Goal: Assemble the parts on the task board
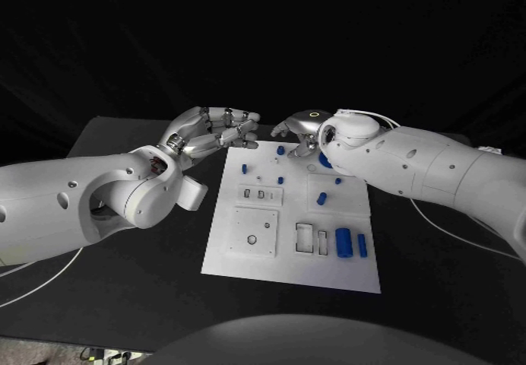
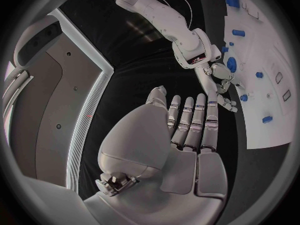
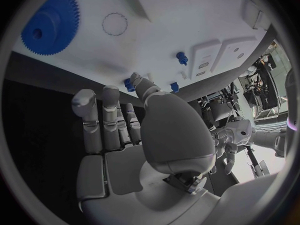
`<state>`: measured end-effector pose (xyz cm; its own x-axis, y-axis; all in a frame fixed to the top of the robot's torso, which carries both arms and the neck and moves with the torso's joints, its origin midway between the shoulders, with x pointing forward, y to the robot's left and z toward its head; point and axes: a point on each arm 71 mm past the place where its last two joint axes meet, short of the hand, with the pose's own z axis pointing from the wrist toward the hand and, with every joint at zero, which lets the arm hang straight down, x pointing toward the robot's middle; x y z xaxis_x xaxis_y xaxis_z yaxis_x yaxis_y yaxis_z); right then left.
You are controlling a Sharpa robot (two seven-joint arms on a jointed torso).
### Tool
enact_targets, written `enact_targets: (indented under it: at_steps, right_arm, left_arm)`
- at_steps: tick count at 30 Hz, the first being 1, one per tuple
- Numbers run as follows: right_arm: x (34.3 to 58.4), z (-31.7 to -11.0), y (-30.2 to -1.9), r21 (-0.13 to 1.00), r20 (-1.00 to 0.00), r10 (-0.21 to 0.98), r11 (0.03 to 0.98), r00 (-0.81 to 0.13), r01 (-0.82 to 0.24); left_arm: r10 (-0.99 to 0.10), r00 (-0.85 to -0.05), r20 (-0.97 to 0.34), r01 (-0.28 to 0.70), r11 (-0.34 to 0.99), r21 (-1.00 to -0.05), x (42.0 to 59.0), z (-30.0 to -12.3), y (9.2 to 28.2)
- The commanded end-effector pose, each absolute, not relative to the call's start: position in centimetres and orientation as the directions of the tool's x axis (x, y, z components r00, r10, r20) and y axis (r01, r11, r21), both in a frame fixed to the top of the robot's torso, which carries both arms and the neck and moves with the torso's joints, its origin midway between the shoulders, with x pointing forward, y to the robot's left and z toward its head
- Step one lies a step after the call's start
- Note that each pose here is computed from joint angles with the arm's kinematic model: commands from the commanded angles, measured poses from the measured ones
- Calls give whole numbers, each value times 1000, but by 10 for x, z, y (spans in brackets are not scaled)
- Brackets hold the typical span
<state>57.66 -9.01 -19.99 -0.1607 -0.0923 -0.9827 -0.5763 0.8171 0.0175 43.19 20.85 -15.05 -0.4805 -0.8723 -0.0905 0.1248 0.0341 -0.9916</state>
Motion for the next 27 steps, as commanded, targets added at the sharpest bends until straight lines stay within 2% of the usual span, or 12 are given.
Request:
enact_targets:
  at_steps: [1, 8, 14, 18, 27]
  right_arm:
    - [573, -190, -99, 102, -993, 41, 791, -113, -603]
    - [563, -167, -139, 170, -985, 156, 782, -76, -600]
    - [554, -153, -187, 232, -972, 214, 817, -96, -528]
    - [548, -155, -213, 247, -969, 207, 851, -137, -464]
    - [540, -166, -240, 188, -972, 120, 911, -201, -367]
  left_arm:
    - [-872, -483, -85, 125, 28, -992, 432, -150, 208]
    - [-872, -482, -85, 126, 28, -992, 432, -150, 209]
    - [-874, -478, -88, 127, 30, -991, 434, -151, 210]
    - [-873, -480, -88, 126, 31, -992, 435, -151, 209]
    - [-871, -483, -86, 120, 31, -992, 436, -154, 208]
